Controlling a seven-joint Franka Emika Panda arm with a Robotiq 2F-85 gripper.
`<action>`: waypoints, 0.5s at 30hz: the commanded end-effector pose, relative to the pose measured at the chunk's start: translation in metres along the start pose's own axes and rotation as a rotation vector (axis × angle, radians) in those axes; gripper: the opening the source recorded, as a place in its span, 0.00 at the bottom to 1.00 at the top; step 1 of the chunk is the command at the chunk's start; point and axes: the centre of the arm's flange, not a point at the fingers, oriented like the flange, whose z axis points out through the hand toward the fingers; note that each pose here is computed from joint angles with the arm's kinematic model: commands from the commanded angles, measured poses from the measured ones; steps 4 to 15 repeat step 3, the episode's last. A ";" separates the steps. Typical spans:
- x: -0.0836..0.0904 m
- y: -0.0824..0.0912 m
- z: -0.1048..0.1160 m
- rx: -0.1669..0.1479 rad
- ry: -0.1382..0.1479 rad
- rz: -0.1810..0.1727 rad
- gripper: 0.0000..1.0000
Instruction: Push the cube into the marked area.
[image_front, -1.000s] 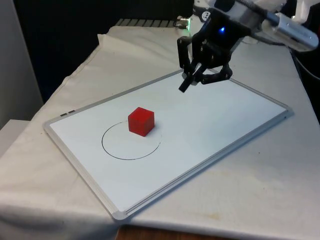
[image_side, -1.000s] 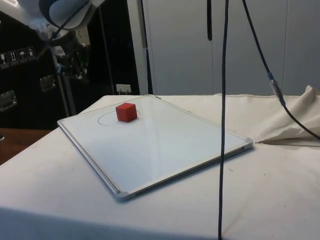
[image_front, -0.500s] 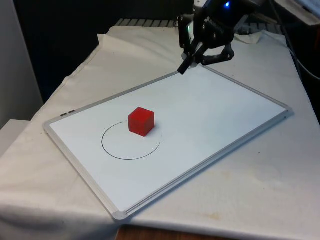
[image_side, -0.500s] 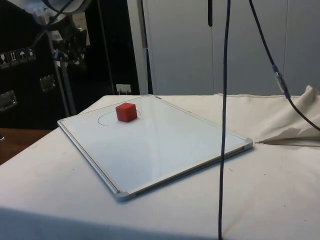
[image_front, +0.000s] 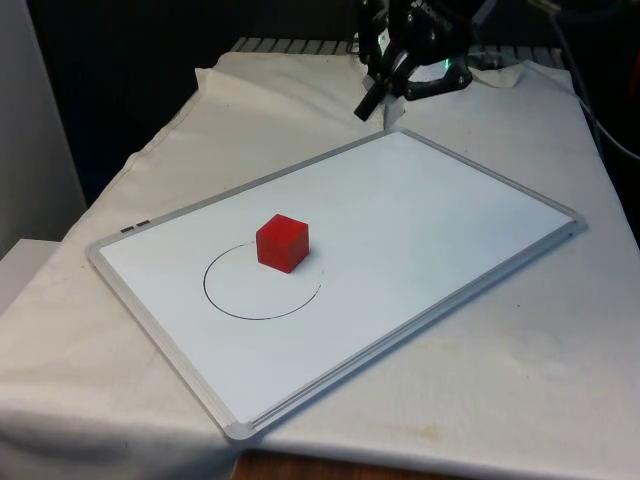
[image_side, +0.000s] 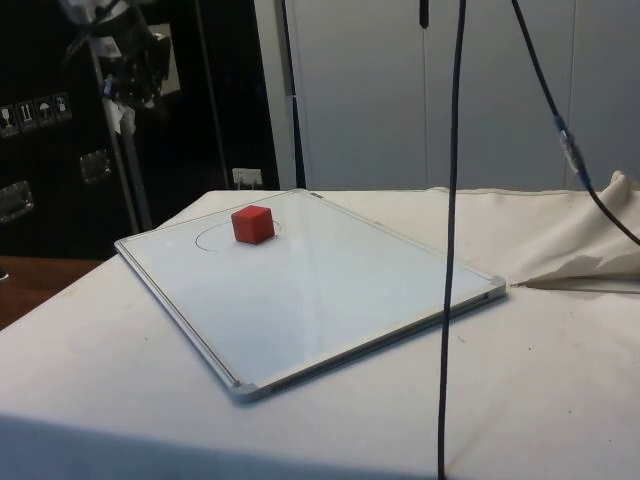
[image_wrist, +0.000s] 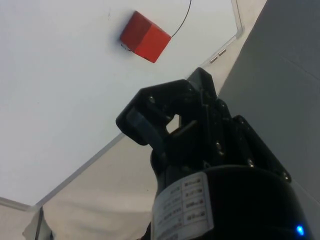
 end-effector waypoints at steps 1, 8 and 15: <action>0.000 0.000 0.001 0.009 0.004 -0.001 0.00; 0.000 0.000 0.000 0.007 0.004 0.000 0.00; 0.000 0.000 0.000 0.007 0.004 0.000 0.00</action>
